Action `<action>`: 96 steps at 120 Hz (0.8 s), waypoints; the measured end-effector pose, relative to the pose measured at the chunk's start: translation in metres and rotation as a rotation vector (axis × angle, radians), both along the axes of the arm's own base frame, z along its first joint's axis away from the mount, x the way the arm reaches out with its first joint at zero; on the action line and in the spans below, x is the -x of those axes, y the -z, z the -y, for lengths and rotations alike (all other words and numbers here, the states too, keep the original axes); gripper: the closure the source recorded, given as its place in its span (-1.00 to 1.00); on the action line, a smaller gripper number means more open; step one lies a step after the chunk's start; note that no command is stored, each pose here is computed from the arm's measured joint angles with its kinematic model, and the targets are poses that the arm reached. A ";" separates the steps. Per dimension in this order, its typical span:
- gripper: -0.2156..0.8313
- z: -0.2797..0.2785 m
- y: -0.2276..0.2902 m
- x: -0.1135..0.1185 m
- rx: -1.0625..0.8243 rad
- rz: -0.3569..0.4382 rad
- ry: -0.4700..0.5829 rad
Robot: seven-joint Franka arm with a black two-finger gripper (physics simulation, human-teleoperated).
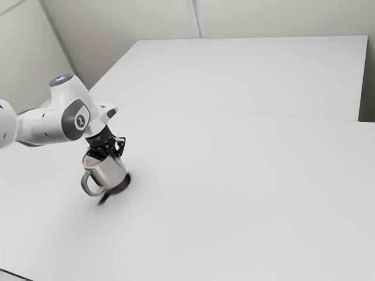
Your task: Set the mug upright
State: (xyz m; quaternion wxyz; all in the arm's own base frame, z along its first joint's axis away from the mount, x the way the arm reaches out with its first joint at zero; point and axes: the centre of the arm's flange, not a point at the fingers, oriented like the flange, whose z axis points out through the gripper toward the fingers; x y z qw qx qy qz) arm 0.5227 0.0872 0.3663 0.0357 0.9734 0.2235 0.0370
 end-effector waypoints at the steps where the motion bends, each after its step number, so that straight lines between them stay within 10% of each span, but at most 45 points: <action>1: 0.90 0.000 0.000 0.000 -0.001 -0.001 -0.004; 82: 0.90 0.039 0.030 0.003 -0.049 -0.077 -0.140; 96: 0.42 0.034 0.030 0.001 -0.063 -0.082 -0.153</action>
